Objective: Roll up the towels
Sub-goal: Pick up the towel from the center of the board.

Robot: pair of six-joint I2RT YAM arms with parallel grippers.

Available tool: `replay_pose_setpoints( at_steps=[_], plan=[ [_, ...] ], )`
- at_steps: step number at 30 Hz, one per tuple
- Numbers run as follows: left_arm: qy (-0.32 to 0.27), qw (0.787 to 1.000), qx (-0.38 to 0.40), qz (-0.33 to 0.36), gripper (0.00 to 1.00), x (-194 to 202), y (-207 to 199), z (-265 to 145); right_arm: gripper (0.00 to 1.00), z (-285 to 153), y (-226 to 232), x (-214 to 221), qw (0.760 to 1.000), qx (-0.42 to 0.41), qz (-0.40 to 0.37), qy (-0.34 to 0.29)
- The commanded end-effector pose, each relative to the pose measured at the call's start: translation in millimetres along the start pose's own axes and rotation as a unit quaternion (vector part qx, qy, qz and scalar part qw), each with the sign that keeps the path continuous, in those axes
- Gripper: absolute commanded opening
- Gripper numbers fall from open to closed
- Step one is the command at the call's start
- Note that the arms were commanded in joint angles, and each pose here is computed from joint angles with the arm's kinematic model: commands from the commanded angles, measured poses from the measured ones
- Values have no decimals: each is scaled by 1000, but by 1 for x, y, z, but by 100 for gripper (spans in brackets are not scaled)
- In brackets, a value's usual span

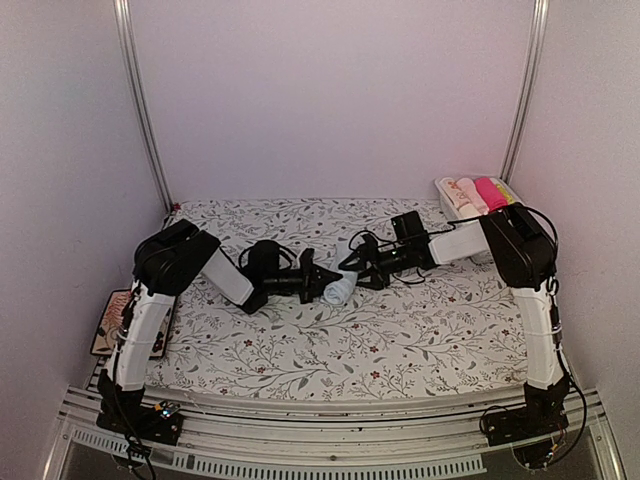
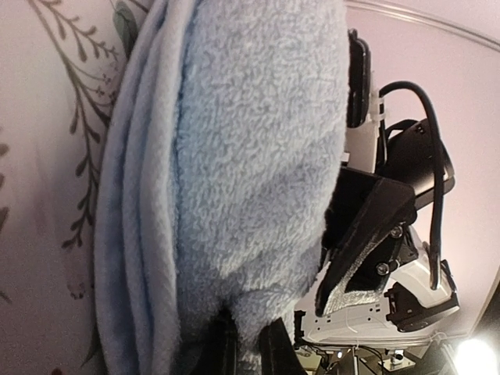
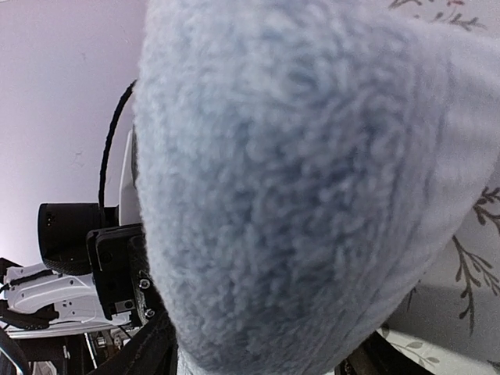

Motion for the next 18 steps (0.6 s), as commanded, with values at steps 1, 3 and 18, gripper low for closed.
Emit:
replay_pose_setpoints(
  at_steps=[1,3,18],
  plan=[
    [15,998,-7,-57,0,20,26,-3,69,15,-12,11,999,-7,-3,36],
    [13,998,-2,-61,0,19,27,-5,69,24,-29,14,999,0,12,46],
    [21,997,4,-72,0,24,30,-14,3,28,-24,6,999,-28,-6,39]
  ],
)
Point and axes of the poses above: each gripper's point midway between its finger pads, its own z axis out along the fingers, its own y axis along the line the jaws close on, x = y × z, the point moved 2 cm from there along -z, back along the fingers, and after that the axes turned 9 degrees about z, right-handed, at the moved point
